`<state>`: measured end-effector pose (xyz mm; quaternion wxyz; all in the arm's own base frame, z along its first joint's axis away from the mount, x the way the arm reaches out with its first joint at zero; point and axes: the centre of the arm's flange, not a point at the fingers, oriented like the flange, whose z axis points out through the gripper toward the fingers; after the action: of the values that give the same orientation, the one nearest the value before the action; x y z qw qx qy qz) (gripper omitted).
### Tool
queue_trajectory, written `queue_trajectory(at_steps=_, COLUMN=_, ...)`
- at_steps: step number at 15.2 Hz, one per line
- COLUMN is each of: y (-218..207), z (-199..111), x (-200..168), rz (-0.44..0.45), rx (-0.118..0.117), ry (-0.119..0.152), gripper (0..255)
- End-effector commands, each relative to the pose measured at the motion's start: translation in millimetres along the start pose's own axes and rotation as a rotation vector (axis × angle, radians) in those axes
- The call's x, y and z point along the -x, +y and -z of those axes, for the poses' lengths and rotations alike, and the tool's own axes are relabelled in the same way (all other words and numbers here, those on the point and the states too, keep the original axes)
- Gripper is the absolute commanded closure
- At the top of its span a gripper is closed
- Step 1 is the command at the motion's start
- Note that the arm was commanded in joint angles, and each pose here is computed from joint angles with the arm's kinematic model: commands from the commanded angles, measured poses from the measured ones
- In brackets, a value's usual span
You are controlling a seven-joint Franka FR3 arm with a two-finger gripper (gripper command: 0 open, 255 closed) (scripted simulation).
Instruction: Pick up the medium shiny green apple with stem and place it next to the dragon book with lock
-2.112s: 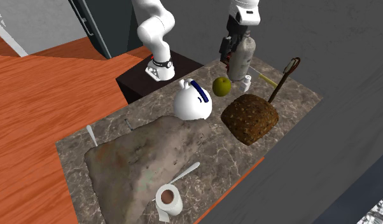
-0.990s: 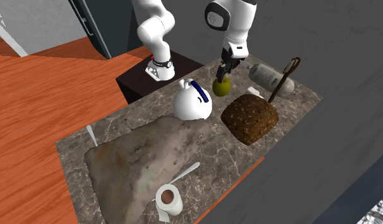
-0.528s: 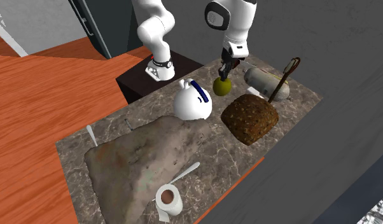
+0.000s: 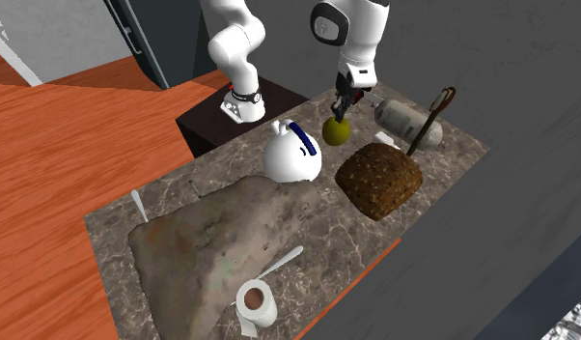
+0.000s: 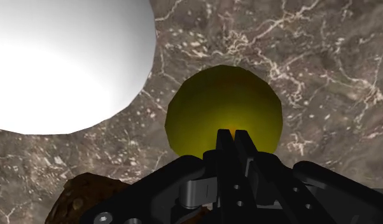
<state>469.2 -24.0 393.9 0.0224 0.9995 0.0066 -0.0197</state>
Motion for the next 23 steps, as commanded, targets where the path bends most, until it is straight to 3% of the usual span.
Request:
queue_trajectory(at_steps=1, y=0, z=8, x=0, rz=0.0, rx=0.0, ry=-0.002, gripper=255)
queue_trajectory(at_steps=23, y=5, z=124, x=5, rz=0.0, rx=0.0, ry=-0.002, gripper=255)
